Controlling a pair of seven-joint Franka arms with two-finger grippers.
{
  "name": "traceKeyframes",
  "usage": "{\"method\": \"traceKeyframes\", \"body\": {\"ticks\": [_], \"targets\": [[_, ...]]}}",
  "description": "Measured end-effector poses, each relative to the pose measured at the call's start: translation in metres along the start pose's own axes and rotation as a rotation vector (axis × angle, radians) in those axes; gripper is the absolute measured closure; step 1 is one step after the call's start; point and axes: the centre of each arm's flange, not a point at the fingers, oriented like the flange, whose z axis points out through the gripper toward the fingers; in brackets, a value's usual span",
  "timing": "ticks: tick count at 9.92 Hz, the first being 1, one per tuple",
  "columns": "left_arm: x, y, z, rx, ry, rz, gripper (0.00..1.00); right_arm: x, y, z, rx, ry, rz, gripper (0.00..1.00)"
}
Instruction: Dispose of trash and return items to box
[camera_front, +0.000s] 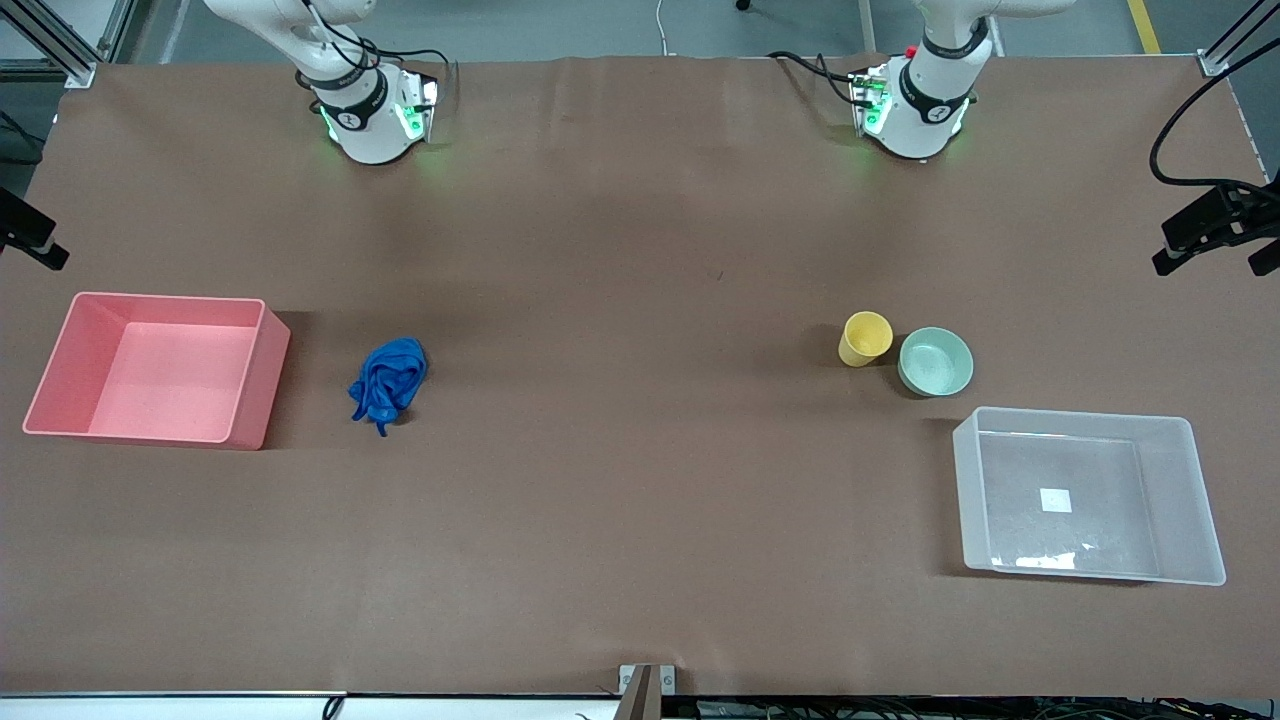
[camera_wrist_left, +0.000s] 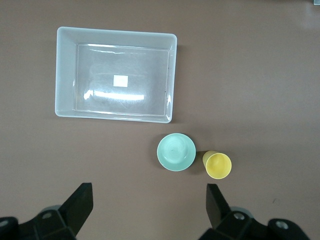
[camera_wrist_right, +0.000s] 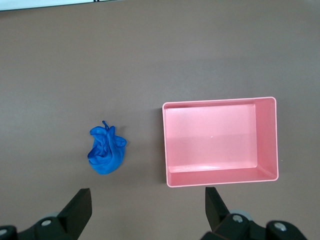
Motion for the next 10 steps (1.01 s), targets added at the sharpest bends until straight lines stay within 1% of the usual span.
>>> {"method": "traceKeyframes", "body": {"ticks": [5, 7, 8, 9, 10], "targets": [[0.0, 0.002, 0.002, 0.0, -0.005, 0.009, 0.0, 0.0, 0.0, 0.0, 0.0, -0.003, 0.0, 0.0], [-0.005, 0.002, 0.011, -0.002, -0.053, 0.009, 0.0, 0.0, -0.003, 0.001, 0.0, -0.004, -0.002, 0.0], [-0.007, 0.002, 0.024, -0.003, -0.081, 0.009, 0.0, 0.001, -0.01, 0.007, 0.002, -0.014, -0.002, 0.0], [-0.008, 0.003, 0.041, -0.004, -0.104, 0.011, 0.0, 0.005, -0.03, 0.021, 0.003, -0.036, 0.011, 0.0], [-0.01, 0.005, 0.061, -0.005, -0.105, 0.014, 0.01, 0.012, -0.062, 0.053, 0.0, -0.066, 0.024, 0.0]]}}
